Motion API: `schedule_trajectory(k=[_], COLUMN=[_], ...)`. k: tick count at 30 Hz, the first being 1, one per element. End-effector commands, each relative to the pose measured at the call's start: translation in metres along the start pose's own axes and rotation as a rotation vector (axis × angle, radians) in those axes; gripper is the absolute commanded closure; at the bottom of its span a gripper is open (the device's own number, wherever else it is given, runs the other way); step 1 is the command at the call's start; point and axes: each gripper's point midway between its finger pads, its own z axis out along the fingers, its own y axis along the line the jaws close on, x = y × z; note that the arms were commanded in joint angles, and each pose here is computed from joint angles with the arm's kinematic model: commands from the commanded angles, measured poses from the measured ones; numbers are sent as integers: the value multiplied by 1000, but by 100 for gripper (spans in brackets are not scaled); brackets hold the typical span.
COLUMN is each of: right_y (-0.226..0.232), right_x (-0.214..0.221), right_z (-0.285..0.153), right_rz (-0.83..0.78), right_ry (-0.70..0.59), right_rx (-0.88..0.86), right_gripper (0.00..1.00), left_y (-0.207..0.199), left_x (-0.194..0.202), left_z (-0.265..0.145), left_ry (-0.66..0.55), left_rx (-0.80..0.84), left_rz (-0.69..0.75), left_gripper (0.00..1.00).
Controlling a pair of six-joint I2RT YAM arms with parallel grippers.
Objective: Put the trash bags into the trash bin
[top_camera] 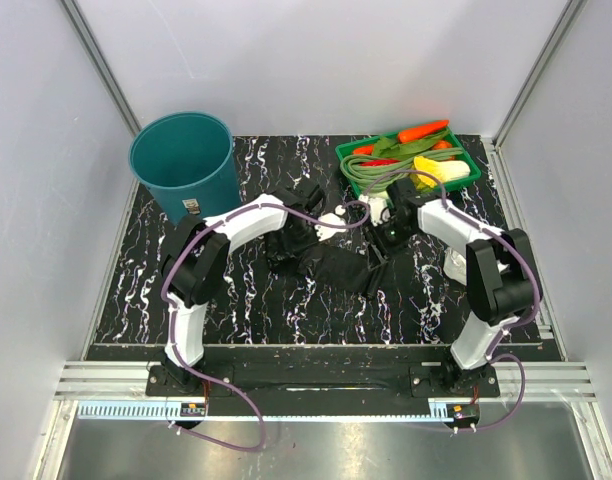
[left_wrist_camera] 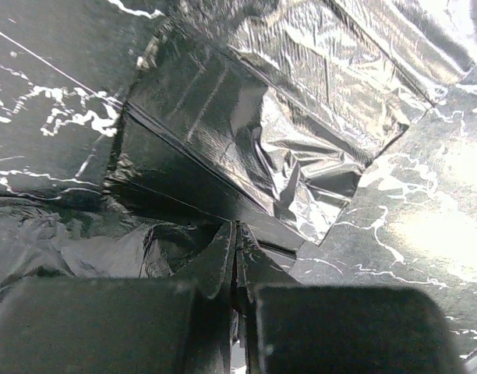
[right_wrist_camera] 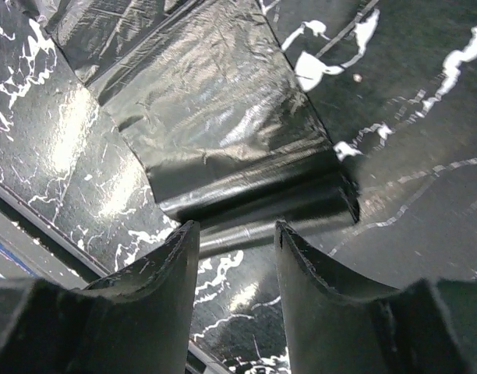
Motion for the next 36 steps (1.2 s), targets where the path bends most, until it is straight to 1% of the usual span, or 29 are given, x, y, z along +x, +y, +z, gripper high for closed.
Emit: schedule_trajectory(k=[1, 5, 9, 13, 19, 27, 36], right_y=[5, -2, -9, -19, -33, -48, -80], right_x=[-17, -12, 0, 24, 56, 69, 83], right_z=[14, 23, 21, 15, -5, -23, -30], right_rz=[-5, 5, 0, -12, -60, -59, 10], right_ry=[-22, 1, 23, 71, 142, 162, 204], right_rx=[-5, 7, 61, 134, 258, 334, 403], right_gripper=[52, 53, 54, 55, 57, 58, 58], left_y=[1, 2, 2, 1, 3, 6, 11], left_x=[-4, 5, 12, 17, 21, 29, 45], left_z=[-5, -3, 2, 6, 7, 11, 9], left_ry=[-54, -48, -35, -22, -20, -2, 30], left_rx=[-6, -11, -23, -21, -20, -24, -40], left_rz=[-3, -15, -12, -11, -16, -18, -31], left_gripper=[100, 100, 100, 100, 100, 100, 100])
